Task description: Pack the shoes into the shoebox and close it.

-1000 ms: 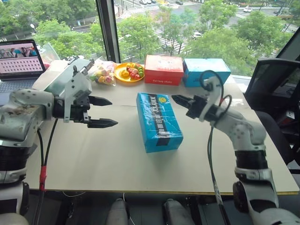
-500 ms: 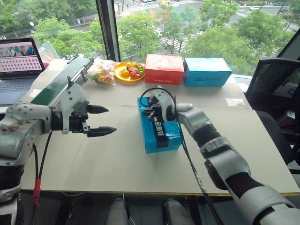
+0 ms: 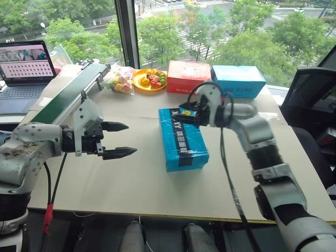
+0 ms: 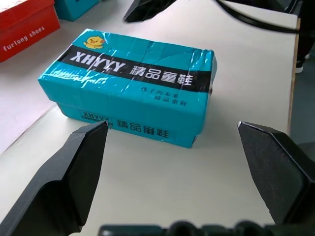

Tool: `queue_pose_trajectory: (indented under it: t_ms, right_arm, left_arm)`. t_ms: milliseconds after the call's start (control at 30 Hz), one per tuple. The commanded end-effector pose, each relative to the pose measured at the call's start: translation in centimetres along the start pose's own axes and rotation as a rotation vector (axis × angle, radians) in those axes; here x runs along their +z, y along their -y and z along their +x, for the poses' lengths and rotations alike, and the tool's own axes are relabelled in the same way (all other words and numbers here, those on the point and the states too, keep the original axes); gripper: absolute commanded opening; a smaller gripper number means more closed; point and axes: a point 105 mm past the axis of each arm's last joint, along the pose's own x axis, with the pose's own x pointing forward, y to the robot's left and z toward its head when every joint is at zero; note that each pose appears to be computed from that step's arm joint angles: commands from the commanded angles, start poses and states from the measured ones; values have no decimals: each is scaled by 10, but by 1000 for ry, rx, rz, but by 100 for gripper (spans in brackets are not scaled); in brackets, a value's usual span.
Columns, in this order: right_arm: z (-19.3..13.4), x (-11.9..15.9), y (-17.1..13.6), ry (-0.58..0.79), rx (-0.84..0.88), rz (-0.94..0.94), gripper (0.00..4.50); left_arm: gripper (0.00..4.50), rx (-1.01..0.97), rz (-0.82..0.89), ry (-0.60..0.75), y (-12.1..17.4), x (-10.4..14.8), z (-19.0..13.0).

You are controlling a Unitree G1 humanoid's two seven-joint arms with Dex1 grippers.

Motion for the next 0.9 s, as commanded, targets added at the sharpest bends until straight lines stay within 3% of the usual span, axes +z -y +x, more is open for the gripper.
queue_pose_trajectory:
  t_ms: [33,233,433,500,600,900]
  right_arm:
    - [-39,3,-2,-28,-43,7,448]
    - [-96,-33,18,-132,-311,49,448]
    - [-132,-71,20,-72,-538,180,448]
    - [-135,-77,18,-27,-587,164,448]
    - [-138,-91,13,130,-694,333,448]
    - [-144,-157,-2,49,-933,328,448]
  left_arm:
    - [450,36,41,57,-8,8,3]
    - [450,85,2,99,-15,0,7]
    - [450,217,-82,135,-15,-34,12]
    - [450,267,-101,149,-15,-42,13]
    - [450,435,-153,189,-19,-68,20]
    - [450,775,-246,215,-15,-124,27]
